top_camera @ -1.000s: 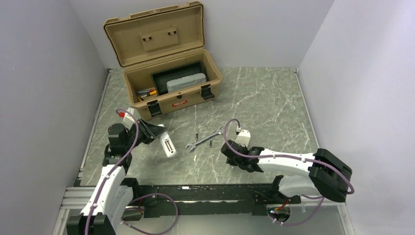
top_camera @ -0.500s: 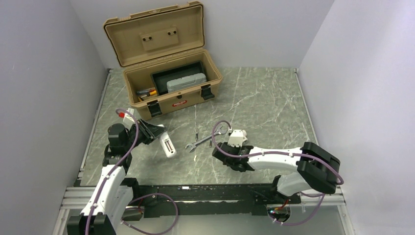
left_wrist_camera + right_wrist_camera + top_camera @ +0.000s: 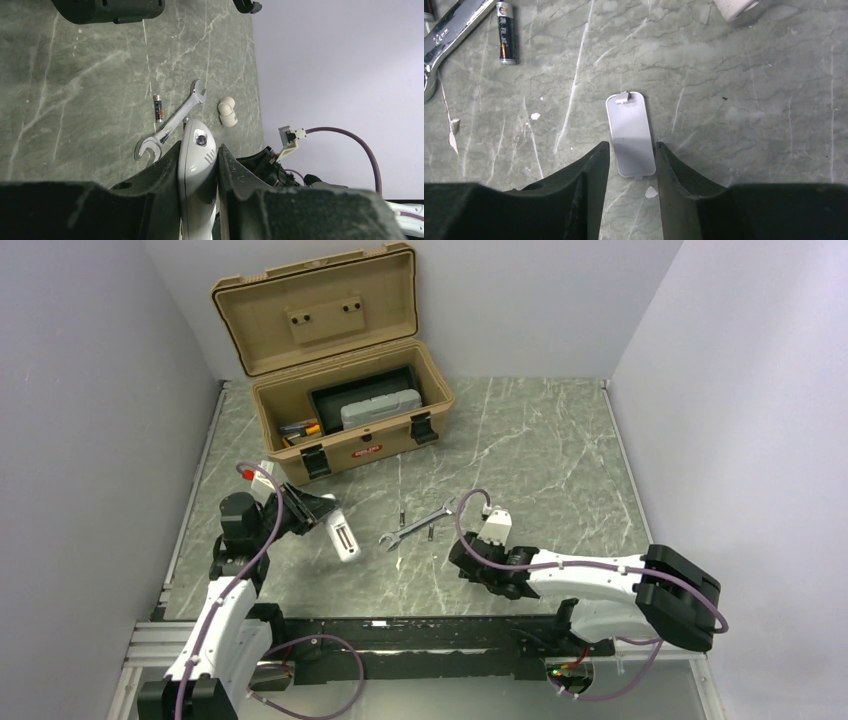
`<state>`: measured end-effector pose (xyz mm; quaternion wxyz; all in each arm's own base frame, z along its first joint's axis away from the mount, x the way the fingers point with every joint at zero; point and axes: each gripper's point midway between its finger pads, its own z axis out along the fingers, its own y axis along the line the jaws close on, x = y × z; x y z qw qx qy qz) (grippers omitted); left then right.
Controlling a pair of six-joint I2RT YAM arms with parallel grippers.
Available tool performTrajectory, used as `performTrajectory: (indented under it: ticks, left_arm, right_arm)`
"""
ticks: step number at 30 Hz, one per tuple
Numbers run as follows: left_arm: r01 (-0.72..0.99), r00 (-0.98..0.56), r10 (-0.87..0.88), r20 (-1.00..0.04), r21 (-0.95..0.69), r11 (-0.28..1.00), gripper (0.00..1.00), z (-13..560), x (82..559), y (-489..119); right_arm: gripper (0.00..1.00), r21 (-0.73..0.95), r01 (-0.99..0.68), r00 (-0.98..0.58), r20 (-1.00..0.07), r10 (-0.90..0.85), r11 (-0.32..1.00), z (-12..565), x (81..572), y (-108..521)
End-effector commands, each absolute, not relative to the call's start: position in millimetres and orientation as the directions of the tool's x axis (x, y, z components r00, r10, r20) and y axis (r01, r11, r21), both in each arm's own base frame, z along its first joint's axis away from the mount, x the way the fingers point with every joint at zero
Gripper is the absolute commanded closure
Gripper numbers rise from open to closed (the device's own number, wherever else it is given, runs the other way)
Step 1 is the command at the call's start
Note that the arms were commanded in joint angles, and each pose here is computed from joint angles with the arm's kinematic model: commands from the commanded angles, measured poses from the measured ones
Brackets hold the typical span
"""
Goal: Load the batteries into the remote control
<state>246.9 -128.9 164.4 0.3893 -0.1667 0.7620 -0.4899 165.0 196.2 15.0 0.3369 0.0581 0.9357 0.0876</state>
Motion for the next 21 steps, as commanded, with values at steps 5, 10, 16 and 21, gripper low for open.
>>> performTrajectory:
  ticks: [5, 10, 16, 21]
  left_arm:
    - [0.182, -0.628, -0.632, -0.455, -0.875, 0.449, 1.00, 178, 249, -131]
    - [0.183, -0.627, -0.631, -0.458, -0.873, 0.452, 1.00, 178, 249, -130]
    - [0.181, -0.627, -0.631, -0.458, -0.873, 0.454, 1.00, 177, 248, -130]
    - [0.181, -0.627, -0.629, -0.459, -0.872, 0.455, 1.00, 176, 248, -130]
  right_arm:
    - [0.62, 0.134, 0.097, -0.863, -0.483, 0.151, 0.986, -21, 131, 166]
    - [0.63, 0.122, 0.087, -0.871, -0.472, 0.135, 0.989, -25, 131, 167]
    - [0.67, 0.056, 0.072, -0.888, -0.452, 0.090, 0.996, -30, 130, 165]
    - [0.71, 0.038, 0.074, -0.892, -0.445, 0.083, 0.997, -33, 128, 163]
